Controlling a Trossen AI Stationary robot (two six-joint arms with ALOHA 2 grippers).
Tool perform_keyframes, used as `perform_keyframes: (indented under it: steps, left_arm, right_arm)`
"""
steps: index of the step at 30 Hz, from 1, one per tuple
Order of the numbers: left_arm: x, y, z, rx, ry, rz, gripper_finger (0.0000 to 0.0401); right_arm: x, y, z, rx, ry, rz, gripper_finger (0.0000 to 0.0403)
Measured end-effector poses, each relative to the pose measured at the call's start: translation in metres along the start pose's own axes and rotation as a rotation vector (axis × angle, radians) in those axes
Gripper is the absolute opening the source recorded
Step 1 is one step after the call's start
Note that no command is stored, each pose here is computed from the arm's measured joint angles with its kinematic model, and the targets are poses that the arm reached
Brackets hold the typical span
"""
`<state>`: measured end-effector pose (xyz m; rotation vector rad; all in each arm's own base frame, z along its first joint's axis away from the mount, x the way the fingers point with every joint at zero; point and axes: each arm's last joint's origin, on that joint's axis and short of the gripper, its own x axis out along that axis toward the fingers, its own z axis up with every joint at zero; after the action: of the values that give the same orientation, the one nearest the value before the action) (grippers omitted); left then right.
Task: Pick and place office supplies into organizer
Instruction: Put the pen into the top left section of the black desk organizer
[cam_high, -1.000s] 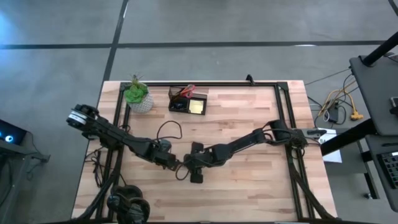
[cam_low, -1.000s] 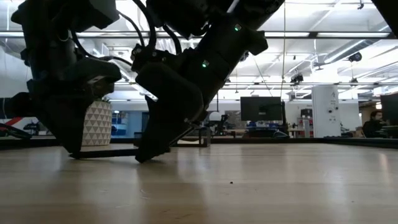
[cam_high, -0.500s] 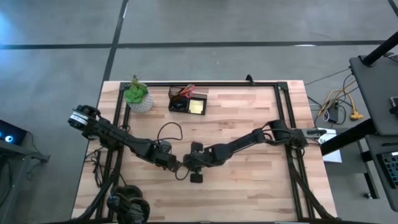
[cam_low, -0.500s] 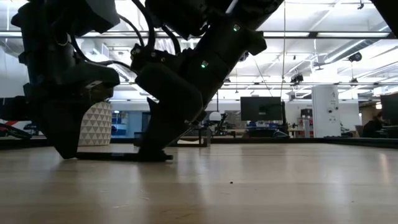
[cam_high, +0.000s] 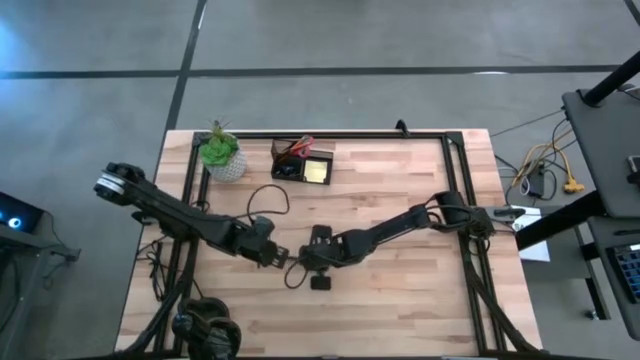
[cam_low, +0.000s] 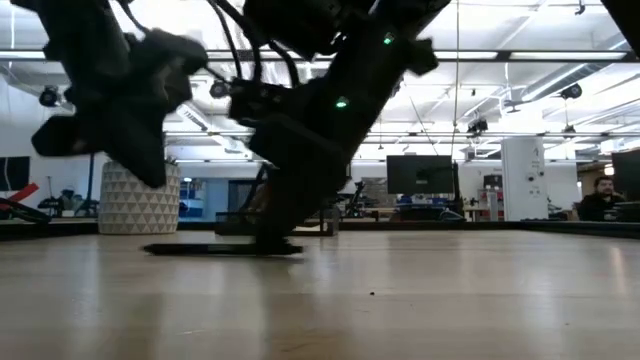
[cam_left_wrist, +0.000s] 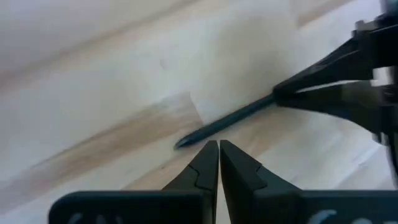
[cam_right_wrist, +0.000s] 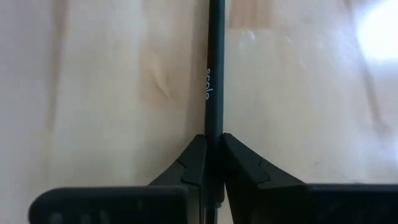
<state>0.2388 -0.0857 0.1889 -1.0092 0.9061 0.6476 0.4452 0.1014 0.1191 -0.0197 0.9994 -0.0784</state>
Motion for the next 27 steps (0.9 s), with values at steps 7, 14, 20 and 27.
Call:
perform_keyframes:
  steps: [7,14,20,27]
  left_arm:
    - [-0.039,0.017,0.01,0.006,-0.089,0.034,0.0]
    - [-0.06,0.031,0.015,-0.027,-0.14,0.055,0.0]
    - [-0.064,0.034,0.015,-0.097,-0.155,0.038,0.0]
    - [-0.063,0.028,0.016,-0.118,-0.166,-0.021,0.0]
  right_arm:
    - [-0.029,-0.013,-0.002,-0.202,0.096,-0.203,0.0027]
    - [-0.066,-0.033,0.01,-0.42,0.115,-0.346,0.0027]
    - [-0.097,-0.06,0.024,-0.637,0.144,-0.521,0.0027]
    - [-0.104,-0.11,0.031,-0.84,0.301,-0.647,0.0027]
